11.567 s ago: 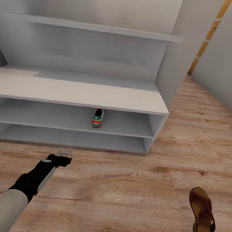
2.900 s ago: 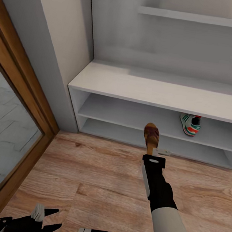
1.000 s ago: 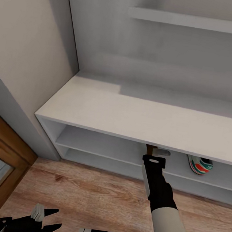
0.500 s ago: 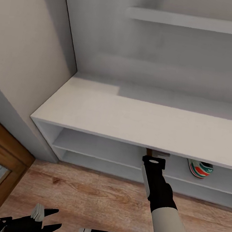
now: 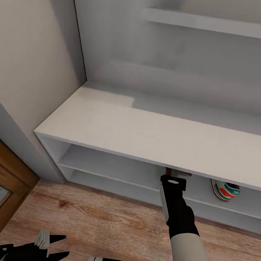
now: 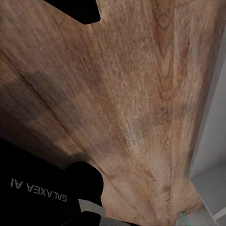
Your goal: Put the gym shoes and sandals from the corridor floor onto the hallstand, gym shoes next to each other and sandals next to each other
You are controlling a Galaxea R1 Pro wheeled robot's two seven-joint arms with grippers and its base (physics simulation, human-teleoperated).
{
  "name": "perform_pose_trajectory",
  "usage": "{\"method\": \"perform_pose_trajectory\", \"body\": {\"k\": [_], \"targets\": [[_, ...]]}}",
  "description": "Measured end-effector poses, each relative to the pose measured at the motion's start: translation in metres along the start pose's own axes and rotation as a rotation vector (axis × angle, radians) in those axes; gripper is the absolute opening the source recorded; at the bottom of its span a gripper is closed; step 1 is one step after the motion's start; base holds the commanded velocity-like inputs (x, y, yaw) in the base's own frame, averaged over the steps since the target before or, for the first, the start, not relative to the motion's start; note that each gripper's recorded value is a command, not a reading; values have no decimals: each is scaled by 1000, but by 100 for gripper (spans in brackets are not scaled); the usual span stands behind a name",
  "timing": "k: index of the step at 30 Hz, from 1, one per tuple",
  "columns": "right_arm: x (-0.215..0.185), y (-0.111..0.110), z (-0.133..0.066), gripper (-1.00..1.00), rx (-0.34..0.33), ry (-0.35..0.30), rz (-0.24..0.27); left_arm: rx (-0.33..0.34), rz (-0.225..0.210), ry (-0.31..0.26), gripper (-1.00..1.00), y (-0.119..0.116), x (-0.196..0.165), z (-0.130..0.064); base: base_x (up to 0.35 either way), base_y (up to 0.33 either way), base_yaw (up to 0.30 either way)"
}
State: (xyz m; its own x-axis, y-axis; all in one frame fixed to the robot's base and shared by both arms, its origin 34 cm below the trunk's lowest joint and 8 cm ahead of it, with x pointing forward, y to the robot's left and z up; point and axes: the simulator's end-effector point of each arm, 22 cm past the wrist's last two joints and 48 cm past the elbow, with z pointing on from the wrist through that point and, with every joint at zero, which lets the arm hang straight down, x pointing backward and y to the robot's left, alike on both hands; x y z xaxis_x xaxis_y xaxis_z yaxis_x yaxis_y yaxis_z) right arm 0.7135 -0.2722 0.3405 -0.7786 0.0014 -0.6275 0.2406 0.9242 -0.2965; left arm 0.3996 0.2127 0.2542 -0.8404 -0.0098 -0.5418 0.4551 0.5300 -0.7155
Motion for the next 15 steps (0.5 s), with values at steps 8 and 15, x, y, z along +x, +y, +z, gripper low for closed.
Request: {"method": "perform_pose_trajectory", "body": {"k": [8,15], "targets": [[0,0,0,100,0,0,0,-1,0,-2,100,0,0,0,0,0,0],[0,0,0,100,0,0,0,-1,-1,-3,100,1,-1,-1,0,0,0]]}}
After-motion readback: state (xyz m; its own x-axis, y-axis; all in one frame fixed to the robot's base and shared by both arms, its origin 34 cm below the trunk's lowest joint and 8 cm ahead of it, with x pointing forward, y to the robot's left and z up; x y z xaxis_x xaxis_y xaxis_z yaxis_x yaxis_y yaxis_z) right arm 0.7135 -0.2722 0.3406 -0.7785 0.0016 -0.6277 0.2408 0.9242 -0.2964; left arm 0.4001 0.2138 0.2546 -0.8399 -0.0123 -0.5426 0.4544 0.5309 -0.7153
